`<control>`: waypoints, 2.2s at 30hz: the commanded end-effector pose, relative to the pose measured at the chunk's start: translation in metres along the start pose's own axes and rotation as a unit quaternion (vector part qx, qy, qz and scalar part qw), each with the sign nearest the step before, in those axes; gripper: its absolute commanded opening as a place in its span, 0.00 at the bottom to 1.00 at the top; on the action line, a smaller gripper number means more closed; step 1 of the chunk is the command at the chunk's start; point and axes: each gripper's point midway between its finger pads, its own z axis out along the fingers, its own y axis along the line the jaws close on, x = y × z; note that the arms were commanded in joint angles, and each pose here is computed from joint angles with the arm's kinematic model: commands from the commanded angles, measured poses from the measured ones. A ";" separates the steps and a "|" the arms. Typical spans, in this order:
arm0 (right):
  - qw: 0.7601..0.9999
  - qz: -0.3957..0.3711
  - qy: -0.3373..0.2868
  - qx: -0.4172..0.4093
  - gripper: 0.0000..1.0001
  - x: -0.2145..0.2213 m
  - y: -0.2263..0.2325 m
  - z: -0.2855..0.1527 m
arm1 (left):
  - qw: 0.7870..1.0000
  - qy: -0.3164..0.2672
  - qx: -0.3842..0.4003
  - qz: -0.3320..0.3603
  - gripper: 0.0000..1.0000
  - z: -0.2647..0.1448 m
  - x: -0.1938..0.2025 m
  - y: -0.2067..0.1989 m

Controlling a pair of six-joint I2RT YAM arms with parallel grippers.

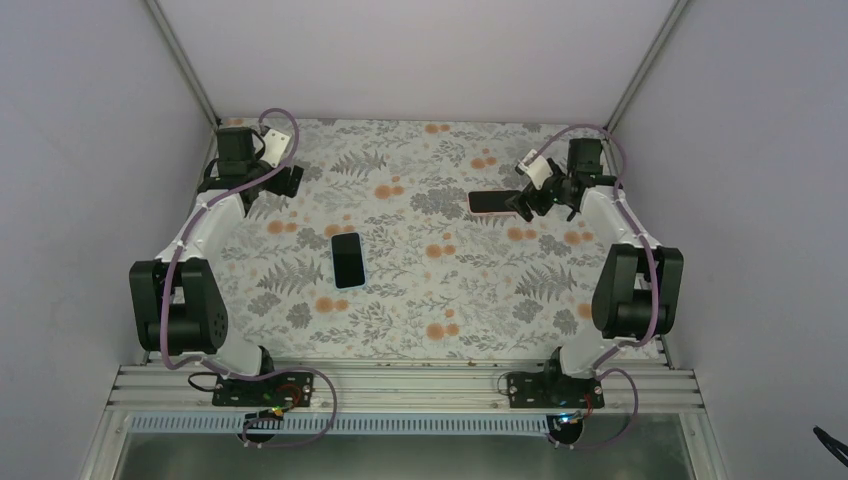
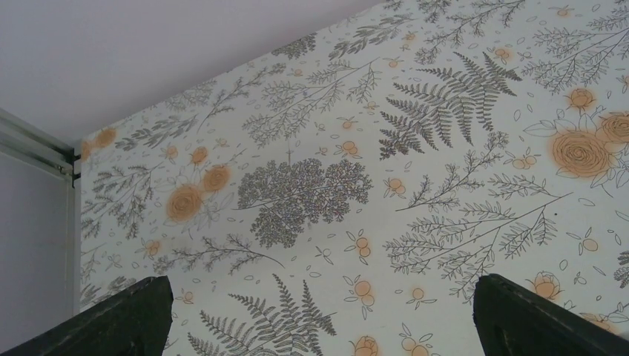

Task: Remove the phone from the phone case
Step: Adjust the phone at the center of the board.

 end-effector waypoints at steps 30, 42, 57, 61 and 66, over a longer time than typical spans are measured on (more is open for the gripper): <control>0.957 -0.245 0.048 -0.148 1.00 0.031 -0.030 0.050 | 0.999 -0.011 -0.037 -0.002 1.00 -0.007 -0.008 0.015; 0.950 -0.245 0.053 -0.188 1.00 0.041 -0.032 0.094 | 0.998 0.008 -0.055 -0.005 1.00 0.005 0.005 0.021; 0.939 -0.229 0.075 -0.243 1.00 0.049 -0.019 0.122 | 0.999 0.021 -0.042 0.002 1.00 0.013 0.018 0.015; 0.934 -0.222 0.076 -0.268 1.00 0.050 -0.011 0.117 | 0.999 0.022 -0.039 0.003 1.00 0.015 0.017 0.014; 0.927 -0.218 0.088 -0.292 1.00 0.058 0.001 0.110 | 0.999 0.024 -0.031 0.003 1.00 0.018 0.017 0.012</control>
